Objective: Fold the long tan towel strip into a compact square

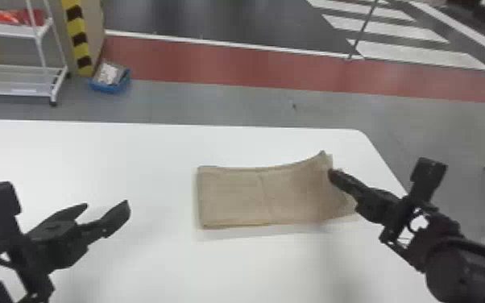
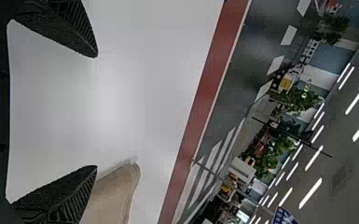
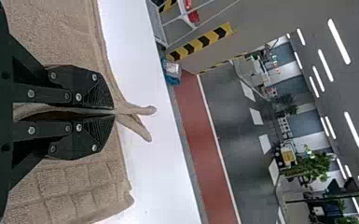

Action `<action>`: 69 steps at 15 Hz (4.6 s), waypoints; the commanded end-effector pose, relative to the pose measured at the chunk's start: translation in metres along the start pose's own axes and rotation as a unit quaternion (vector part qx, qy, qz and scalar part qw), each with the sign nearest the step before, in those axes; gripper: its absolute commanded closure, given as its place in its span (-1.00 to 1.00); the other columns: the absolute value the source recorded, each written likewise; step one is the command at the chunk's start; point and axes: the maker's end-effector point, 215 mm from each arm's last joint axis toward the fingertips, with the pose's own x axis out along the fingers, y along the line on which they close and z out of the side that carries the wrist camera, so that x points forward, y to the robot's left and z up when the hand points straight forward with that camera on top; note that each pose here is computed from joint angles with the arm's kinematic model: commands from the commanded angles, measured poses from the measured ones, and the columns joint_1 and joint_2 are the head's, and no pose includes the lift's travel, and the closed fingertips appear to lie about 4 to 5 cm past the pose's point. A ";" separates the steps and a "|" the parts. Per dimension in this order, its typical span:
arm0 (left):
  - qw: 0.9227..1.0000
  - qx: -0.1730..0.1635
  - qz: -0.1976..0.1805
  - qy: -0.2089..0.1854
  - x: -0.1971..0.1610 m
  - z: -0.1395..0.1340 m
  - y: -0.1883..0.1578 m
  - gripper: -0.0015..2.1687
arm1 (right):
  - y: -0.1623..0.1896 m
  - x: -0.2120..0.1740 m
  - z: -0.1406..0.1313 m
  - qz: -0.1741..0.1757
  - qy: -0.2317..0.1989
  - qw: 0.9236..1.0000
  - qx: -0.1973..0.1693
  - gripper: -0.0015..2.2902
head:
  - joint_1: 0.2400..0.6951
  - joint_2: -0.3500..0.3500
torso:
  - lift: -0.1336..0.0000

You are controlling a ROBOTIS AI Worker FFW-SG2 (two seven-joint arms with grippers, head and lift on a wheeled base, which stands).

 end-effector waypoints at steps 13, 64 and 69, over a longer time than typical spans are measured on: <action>1.000 0.008 0.007 0.004 0.007 -0.002 -0.001 -0.97 | -0.069 -0.016 0.029 -0.032 -0.020 0.999 -0.003 -0.10 | 1.00 -0.95 | -0.85; 0.983 0.154 -0.092 -0.024 0.101 -0.112 -0.238 -0.75 | -0.147 -0.161 0.004 -0.098 -0.120 0.988 -0.014 -0.81 | 1.00 -1.00 | -0.85; 0.982 0.168 -0.084 -0.035 0.107 -0.107 -0.231 -0.74 | -0.150 -0.171 0.008 -0.099 -0.128 0.987 -0.010 -0.81 | 1.00 -1.00 | -0.85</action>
